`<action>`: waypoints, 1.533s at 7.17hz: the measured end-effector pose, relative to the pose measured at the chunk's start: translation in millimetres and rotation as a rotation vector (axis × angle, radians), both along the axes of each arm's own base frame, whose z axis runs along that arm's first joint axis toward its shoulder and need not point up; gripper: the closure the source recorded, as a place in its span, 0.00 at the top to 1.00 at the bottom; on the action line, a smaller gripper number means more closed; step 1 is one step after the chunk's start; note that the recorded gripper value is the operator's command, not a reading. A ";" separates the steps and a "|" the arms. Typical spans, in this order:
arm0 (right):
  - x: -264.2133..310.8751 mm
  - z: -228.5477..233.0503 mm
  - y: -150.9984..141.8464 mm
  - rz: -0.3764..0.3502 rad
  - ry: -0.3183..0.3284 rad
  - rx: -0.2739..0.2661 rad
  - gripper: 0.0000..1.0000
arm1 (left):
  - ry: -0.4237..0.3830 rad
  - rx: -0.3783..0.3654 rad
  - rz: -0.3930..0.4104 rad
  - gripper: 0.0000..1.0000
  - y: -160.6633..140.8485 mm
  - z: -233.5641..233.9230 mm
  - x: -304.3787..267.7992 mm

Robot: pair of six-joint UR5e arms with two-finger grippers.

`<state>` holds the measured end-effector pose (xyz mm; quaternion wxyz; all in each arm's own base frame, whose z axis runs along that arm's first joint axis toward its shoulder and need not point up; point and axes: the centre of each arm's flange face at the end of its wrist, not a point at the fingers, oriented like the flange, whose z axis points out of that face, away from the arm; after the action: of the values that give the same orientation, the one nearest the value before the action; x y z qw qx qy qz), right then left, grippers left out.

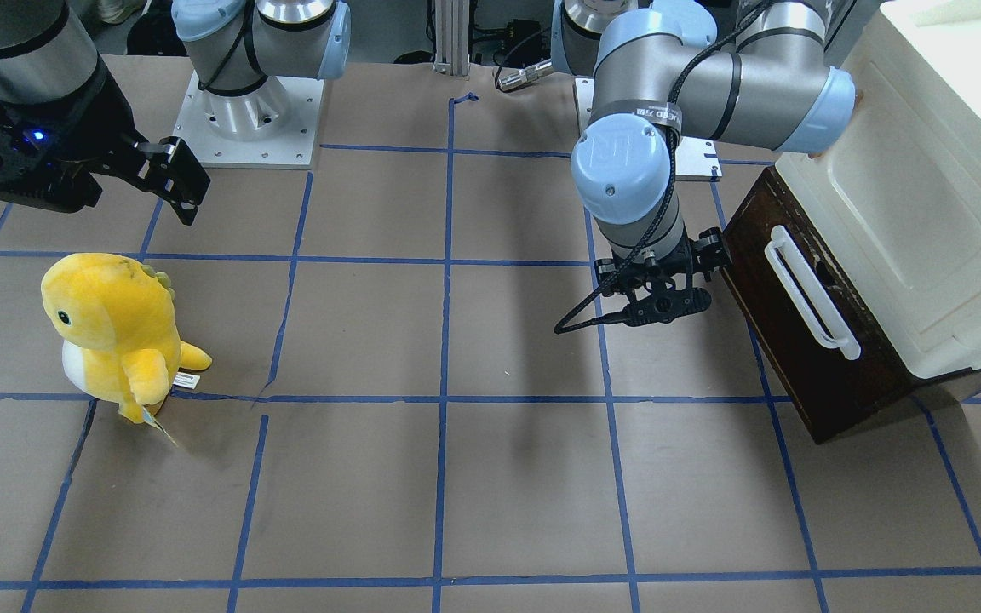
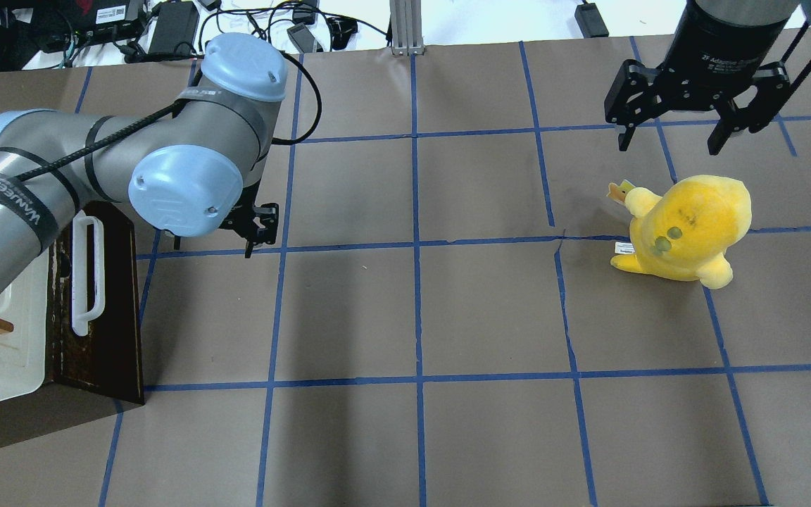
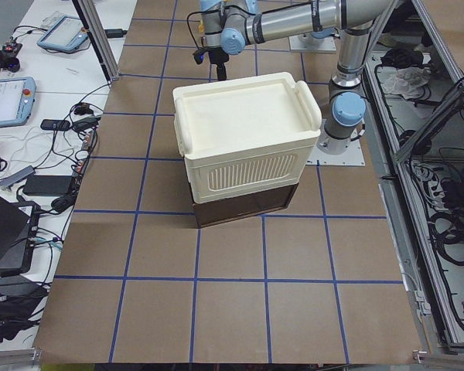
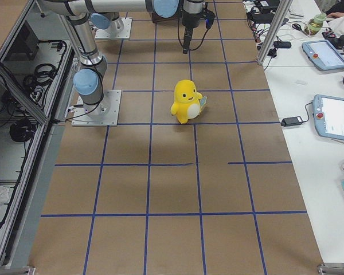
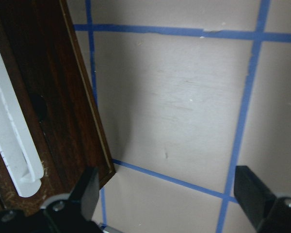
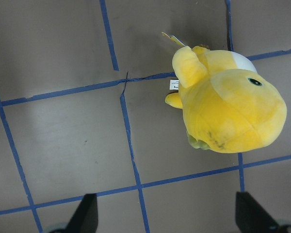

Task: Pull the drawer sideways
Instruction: 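Move the left gripper down to the white handle on the wooden drawer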

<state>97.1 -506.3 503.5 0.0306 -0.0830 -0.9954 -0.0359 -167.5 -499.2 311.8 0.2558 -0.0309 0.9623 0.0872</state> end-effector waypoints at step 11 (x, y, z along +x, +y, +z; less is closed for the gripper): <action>0.4 -0.1 0.2 0.001 0.000 0.001 1.00 | -0.681 0.193 -0.243 1.00 -4.9 -93.3 62.0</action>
<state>97.5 -506.2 503.4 0.0307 -0.0826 -0.9954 -0.0362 -105.5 -504.1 218.5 0.5714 0.0806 0.8061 0.1313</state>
